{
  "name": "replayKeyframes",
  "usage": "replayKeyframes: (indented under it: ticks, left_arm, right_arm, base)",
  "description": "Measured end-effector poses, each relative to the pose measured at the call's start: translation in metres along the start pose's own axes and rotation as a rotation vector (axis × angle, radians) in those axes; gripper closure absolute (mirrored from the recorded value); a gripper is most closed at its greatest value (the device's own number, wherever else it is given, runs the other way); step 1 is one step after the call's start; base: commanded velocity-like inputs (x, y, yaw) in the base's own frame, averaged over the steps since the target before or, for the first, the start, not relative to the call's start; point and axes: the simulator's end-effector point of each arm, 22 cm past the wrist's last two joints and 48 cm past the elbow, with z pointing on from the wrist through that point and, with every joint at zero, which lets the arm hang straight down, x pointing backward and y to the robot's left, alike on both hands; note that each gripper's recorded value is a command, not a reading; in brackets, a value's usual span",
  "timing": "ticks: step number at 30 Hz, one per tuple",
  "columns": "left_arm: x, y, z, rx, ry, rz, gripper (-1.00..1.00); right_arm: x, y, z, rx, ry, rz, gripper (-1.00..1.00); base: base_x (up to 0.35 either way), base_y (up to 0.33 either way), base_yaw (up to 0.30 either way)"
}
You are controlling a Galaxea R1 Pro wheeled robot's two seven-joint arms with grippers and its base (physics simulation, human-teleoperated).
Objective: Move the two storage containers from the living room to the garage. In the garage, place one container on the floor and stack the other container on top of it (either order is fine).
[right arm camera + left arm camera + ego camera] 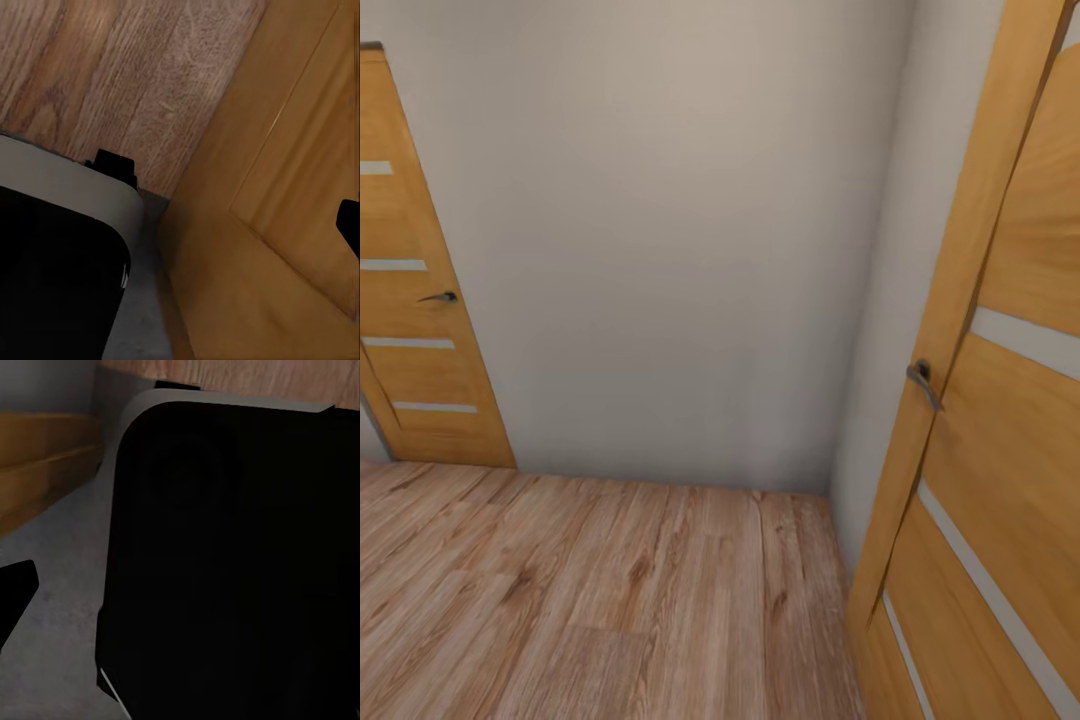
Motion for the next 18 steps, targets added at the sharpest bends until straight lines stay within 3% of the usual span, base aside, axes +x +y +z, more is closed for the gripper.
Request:
replayKeyframes:
  ticks: [18]
  left_arm:
    - [-0.0001, 0.0009, 0.0000, -0.002, 0.000, 0.000, -1.00]
  right_arm:
    - [-0.0012, 0.0010, -0.0002, -0.001, -0.004, 0.002, -1.00]
  base:
    - [0.311, 0.000, 0.000]
